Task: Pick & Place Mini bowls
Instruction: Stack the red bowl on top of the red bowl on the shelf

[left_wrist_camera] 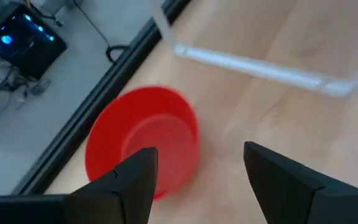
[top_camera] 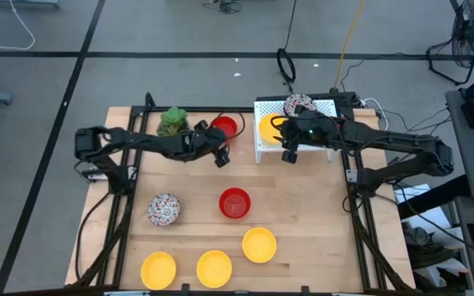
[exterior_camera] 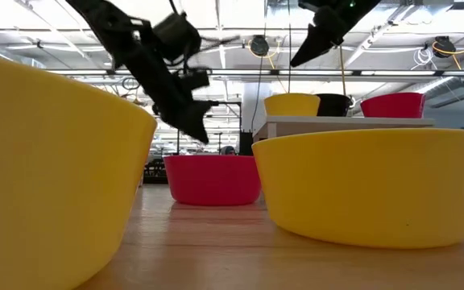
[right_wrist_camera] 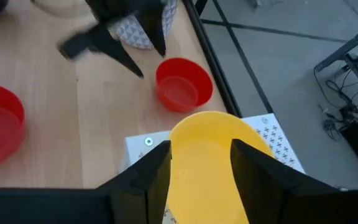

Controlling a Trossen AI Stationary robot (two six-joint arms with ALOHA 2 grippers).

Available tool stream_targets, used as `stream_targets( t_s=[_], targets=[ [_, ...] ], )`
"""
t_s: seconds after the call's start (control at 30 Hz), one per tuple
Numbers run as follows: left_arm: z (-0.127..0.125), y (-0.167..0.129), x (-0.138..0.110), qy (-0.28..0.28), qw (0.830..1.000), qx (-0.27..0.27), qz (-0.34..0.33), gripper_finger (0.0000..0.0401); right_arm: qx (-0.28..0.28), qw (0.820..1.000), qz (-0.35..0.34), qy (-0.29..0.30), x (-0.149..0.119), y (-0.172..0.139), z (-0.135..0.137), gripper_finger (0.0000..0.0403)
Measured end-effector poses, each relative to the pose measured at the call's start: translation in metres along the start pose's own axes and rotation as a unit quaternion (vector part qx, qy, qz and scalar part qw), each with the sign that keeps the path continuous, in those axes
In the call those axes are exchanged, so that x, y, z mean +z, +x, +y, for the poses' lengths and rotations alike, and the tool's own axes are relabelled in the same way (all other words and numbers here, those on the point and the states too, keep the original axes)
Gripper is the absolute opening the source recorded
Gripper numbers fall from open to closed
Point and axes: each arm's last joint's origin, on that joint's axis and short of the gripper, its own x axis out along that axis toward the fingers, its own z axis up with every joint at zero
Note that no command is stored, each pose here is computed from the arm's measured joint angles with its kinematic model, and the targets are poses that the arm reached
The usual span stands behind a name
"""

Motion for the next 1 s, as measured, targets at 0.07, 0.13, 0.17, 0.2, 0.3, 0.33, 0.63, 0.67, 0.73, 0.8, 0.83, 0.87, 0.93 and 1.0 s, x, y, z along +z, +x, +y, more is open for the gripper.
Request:
stream_targets(
  t_s=[0.07, 0.13, 0.17, 0.2, 0.3, 0.33, 0.63, 0.67, 0.73, 0.8, 0.83, 0.87, 0.93, 1.0],
  targets=[
    [0.003, 0.012, -0.004, 0.009, 1.000, 0.009, 0.004, 0.0239, -0.001, 1.000, -0.005, 0.002, 0.001, -0.002, -0.001, 0.0157],
    [0.008, 0.021, -0.007, 0.013, 1.000, 0.017, 0.012, 0.0239, -0.001, 1.000, -0.005, 0.002, 0.001, -0.002, -0.001, 0.0156],
    [0.010, 0.025, -0.009, 0.012, 1.000, 0.019, 0.016, 0.0239, -0.001, 1.000, -0.006, 0.002, 0.001, -0.003, -0.001, 0.0156],
    [0.012, 0.029, -0.010, 0.009, 1.000, 0.016, 0.019, 0.0239, -0.001, 1.000, -0.006, 0.002, 0.001, -0.003, -0.001, 0.0155],
    [0.017, 0.040, -0.018, 0.005, 0.999, -0.011, 0.041, 0.0239, -0.001, 1.000, -0.006, 0.002, 0.001, -0.003, -0.001, 0.0152],
    [0.017, 0.043, -0.020, 0.003, 0.999, -0.021, 0.044, 0.0239, -0.001, 1.000, -0.006, 0.002, 0.001, -0.003, -0.001, 0.0152],
    [0.024, 0.062, -0.030, -0.008, 0.998, -0.025, 0.056, 0.0234, -0.002, 1.000, -0.013, 0.004, 0.002, -0.003, -0.001, 0.0150],
    [0.024, 0.062, -0.031, -0.007, 0.998, -0.031, 0.060, 0.0227, -0.002, 1.000, -0.012, 0.004, 0.002, -0.003, -0.001, 0.0150],
    [0.022, 0.061, -0.031, -0.005, 0.997, -0.044, 0.062, 0.0204, -0.003, 1.000, -0.013, 0.004, 0.002, -0.003, -0.001, 0.0150],
    [0.020, 0.061, -0.032, 0.005, 0.996, -0.059, 0.067, 0.0168, -0.003, 1.000, -0.013, 0.004, 0.002, -0.002, -0.001, 0.0150],
    [0.019, 0.060, -0.033, 0.011, 0.995, -0.067, 0.070, 0.0147, -0.004, 1.000, -0.016, 0.004, 0.002, -0.002, -0.001, 0.0149],
    [0.018, 0.060, -0.033, 0.014, 0.995, -0.073, 0.073, 0.0123, -0.004, 1.000, -0.018, 0.005, 0.003, -0.002, -0.001, 0.0149],
    [0.014, 0.059, -0.034, 0.016, 0.993, -0.082, 0.078, 0.0072, -0.006, 1.000, -0.023, 0.006, 0.004, -0.003, -0.002, 0.0146],
    [0.011, 0.057, -0.034, 0.014, 0.993, -0.090, 0.076, 0.0025, -0.007, 1.000, -0.026, 0.012, 0.005, -0.003, -0.002, 0.0142]
  ],
)
